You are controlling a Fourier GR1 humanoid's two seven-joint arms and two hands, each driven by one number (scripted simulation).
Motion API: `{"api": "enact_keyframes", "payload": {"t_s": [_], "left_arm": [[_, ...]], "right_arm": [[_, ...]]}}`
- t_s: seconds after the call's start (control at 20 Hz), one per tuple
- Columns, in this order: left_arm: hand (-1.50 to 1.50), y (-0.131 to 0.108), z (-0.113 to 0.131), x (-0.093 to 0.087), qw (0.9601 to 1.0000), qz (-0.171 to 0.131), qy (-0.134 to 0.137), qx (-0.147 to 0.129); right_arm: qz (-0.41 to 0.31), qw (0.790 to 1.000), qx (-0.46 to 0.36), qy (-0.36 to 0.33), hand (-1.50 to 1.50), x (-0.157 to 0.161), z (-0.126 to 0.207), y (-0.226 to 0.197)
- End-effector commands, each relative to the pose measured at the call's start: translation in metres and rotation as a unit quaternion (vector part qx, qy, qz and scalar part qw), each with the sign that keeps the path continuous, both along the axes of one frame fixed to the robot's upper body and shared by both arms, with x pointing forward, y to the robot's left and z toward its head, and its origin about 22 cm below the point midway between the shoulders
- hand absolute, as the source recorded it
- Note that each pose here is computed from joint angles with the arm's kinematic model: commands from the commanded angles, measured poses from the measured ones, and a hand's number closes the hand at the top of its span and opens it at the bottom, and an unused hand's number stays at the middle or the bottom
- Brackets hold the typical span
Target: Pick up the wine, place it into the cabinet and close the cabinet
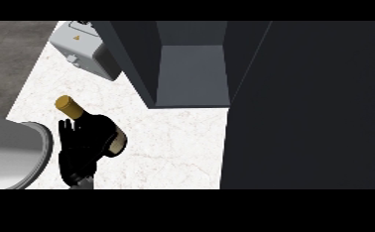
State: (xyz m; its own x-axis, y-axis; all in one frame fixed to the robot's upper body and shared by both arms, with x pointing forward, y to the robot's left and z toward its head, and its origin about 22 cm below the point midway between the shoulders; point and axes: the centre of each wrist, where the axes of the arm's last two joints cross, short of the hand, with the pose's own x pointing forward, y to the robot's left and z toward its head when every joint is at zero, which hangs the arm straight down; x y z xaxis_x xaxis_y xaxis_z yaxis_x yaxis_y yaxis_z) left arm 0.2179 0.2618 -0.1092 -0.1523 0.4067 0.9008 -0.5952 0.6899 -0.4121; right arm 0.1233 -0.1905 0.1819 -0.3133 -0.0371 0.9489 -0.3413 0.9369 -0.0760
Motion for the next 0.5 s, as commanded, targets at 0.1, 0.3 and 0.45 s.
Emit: {"api": "enact_keyframes", "payload": {"t_s": [0.1,0.3,0.45], "left_arm": [[-1.5,-0.004,-0.001,0.008,0.9998,-0.004,-0.015,0.01],[1.5,-0.011,0.006,0.016,0.9997,-0.002,-0.023,-0.002],[1.5,-0.004,-0.003,0.02,0.9994,-0.007,-0.019,0.029]], "right_arm": [[0.015,0.999,0.031,-0.035,-1.5,-0.048,0.034,-0.017],[0.028,0.999,0.016,-0.027,-1.5,-0.048,0.036,-0.018],[0.02,0.999,0.031,-0.036,-1.5,-0.035,0.032,-0.016]]}}
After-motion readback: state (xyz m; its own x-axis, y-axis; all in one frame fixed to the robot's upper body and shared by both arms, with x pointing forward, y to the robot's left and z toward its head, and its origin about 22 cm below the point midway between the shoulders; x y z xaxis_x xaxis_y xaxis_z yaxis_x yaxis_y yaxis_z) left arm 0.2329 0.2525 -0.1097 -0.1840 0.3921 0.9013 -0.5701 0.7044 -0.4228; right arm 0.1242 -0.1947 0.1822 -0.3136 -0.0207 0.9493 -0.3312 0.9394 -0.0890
